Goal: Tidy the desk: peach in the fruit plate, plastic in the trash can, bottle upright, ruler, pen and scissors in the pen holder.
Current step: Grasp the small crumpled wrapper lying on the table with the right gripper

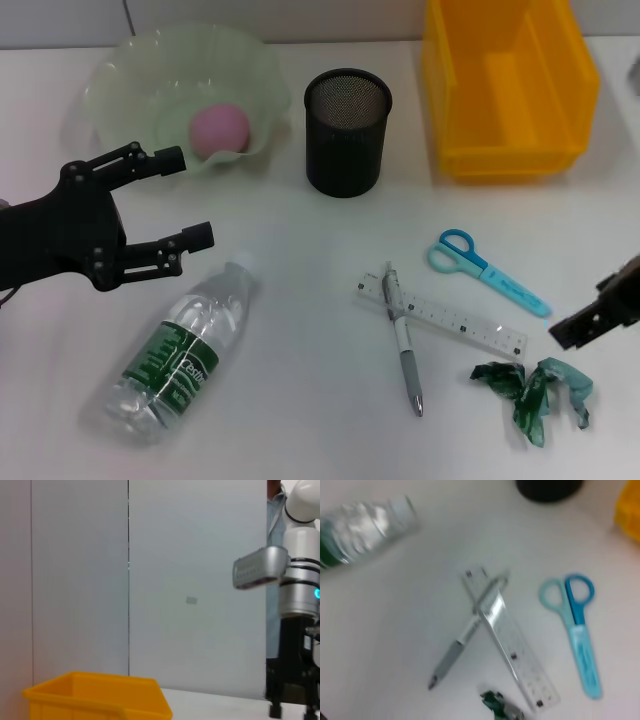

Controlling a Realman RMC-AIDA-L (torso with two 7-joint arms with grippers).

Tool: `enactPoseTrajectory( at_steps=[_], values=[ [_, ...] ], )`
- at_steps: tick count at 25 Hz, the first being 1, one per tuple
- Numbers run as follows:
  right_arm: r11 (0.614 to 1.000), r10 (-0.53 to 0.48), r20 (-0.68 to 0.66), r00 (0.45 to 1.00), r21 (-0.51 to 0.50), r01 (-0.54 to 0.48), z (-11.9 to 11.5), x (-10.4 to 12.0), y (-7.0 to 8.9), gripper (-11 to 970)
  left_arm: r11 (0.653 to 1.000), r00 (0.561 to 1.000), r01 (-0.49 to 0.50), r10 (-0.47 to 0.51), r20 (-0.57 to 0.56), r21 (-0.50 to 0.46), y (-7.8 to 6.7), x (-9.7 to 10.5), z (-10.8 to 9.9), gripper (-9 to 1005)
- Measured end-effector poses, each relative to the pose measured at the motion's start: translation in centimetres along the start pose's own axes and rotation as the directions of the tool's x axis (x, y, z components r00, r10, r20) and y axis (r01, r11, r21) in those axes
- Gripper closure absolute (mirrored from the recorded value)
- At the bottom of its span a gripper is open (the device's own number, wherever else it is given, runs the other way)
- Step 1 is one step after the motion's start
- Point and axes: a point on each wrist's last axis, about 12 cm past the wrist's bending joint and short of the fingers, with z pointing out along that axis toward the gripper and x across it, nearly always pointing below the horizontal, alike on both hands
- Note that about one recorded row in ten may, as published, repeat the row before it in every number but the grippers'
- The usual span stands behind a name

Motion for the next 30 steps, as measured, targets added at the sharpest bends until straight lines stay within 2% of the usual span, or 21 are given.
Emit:
enactPoseTrajectory(
  at_steps=[4,6,11,21,30],
  values=[
    [1.0,-0.017,-0.061,0.998,-0.003,0.017,2.2,-0.2,1.4,145,1.0,1.0,-0.004,0.004,-0.005,-0.007,0.1,0.0,0.1,132],
    [1.0,-0.019,-0.068,0.997,-0.004,0.019,2.7,-0.2,1.5,145,1.0,1.0,-0.011,0.011,-0.005,-0.007,0.2,0.0,0.3,132],
    [1.0,0.0,-0.107,0.994,-0.01,-0.001,5.6,-0.4,1.1,146,1.0,1.0,-0.017,0.017,-0.004,-0.006,0.3,0.0,0.4,132],
    [1.0,-0.012,-0.154,0.988,0.014,0.015,8.2,-0.6,1.1,147,1.0,1.0,-0.03,0.03,-0.001,-0.008,0.3,0.0,0.4,132],
    [1.0,-0.004,-0.177,0.984,0.004,0.004,9.5,-0.5,0.8,146,0.999,1.0,-0.031,0.031,0.001,-0.011,0.3,0.0,0.3,134]
  ],
)
